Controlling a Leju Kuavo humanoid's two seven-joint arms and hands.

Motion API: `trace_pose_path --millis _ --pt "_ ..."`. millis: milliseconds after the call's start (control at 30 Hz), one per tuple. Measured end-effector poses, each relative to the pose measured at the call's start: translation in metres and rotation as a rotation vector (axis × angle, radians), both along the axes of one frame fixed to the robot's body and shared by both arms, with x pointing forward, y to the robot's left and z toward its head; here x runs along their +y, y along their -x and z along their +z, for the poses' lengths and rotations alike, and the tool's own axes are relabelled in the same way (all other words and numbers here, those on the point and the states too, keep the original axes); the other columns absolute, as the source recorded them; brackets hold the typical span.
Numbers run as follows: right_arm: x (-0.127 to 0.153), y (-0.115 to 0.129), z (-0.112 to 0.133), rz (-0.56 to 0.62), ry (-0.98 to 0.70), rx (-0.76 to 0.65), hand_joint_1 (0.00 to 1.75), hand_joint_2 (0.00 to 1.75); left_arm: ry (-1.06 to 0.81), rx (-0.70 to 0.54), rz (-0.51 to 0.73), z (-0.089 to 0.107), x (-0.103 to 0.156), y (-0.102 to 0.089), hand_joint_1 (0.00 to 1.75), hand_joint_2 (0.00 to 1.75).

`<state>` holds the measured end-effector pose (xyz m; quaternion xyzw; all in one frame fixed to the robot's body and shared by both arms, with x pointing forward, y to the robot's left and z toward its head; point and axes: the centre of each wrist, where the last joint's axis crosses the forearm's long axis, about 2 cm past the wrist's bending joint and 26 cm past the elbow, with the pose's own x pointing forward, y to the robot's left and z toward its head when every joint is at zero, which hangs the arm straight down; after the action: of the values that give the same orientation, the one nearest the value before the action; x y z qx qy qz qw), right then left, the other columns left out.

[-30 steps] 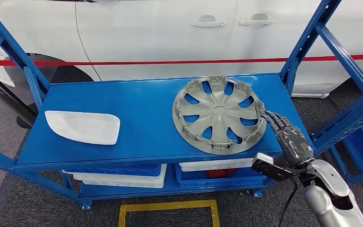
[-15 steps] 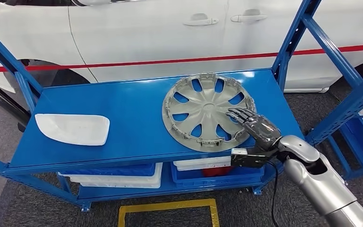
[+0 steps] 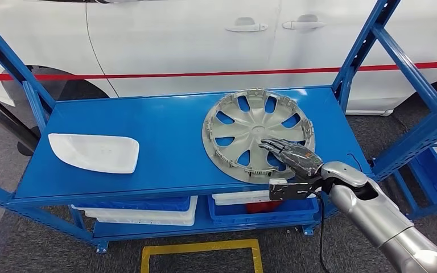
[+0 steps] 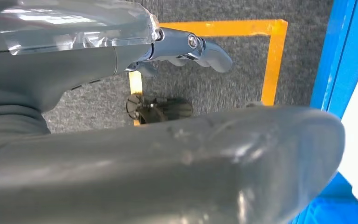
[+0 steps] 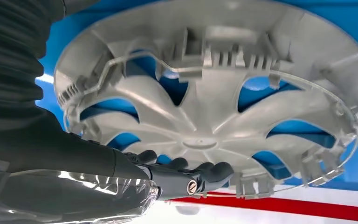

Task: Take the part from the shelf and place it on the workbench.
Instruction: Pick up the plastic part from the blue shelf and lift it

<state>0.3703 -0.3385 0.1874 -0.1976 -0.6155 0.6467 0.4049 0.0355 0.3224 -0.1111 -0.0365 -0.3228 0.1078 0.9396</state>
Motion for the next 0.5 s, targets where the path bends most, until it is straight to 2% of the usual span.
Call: trace_pose_path --millis 200,367,500 --pt "0.011 0.000 -0.012 0.011 0.032 0.044 0.00 1.75 -0.046 0.102 0.001 -0.001 -0.010 -0.002 0.00 0.00" --pt "0.017 -0.010 -0.005 0.044 0.033 0.094 0.00 1.75 -0.099 0.244 -0.015 -0.001 -0.012 -0.003 0.00 0.00" --pt "0.024 -0.021 0.006 0.071 0.028 0.126 0.00 1.75 -0.114 0.287 -0.015 -0.001 -0.011 -0.004 0.00 0.00"
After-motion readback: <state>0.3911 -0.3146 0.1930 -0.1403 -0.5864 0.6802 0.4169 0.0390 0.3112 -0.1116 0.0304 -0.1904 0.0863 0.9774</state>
